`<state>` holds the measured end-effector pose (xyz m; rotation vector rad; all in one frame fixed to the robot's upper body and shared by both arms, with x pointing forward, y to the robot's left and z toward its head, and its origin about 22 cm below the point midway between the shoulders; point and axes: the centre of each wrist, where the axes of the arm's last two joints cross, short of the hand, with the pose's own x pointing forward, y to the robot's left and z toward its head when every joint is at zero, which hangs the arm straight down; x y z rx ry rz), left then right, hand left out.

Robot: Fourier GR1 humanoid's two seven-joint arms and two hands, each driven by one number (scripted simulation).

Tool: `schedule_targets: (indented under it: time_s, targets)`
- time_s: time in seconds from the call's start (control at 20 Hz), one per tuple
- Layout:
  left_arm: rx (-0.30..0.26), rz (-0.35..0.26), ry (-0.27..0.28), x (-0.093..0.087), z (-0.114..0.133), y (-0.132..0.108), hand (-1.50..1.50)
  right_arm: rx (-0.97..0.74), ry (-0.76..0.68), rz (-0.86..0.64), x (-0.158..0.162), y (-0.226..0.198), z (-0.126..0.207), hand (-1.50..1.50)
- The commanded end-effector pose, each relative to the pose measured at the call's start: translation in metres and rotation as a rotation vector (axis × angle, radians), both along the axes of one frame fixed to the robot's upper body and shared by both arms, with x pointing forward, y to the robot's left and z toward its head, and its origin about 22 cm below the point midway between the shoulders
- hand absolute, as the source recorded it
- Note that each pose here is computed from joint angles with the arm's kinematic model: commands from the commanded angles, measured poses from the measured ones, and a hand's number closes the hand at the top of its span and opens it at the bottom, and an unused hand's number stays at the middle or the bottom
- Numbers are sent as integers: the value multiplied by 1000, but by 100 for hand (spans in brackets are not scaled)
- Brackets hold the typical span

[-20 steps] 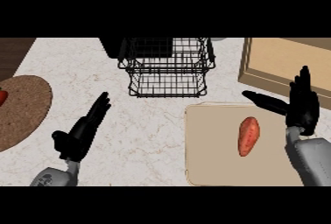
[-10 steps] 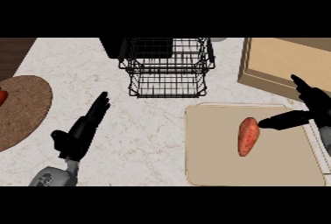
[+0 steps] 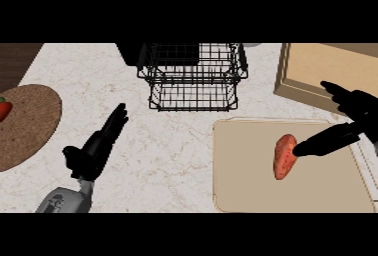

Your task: Pick the sweet potato from the tray and place it in the tiered basket

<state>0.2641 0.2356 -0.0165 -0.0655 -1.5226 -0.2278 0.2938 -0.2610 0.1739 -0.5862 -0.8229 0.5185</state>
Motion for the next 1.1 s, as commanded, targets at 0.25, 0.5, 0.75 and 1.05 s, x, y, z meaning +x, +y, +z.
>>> schedule_targets:
  time_s: [0.25,0.5,0.75,1.05]
  targets:
    - [-2,1,-17,9,16,2,0,-154,193,-191,-7,1,-27,-150]
    - [-5,6,-16,4,7,-9,0,-91,243,-196,-3,22,-49,-150]
    - [-2,-4,-22,16,-1,-16,0,-73,219,-206,15,10,-62,-150]
    - [-3,0,-10,-8,-5,-10,0,-75,242,-248,-12,30,-102,-150]
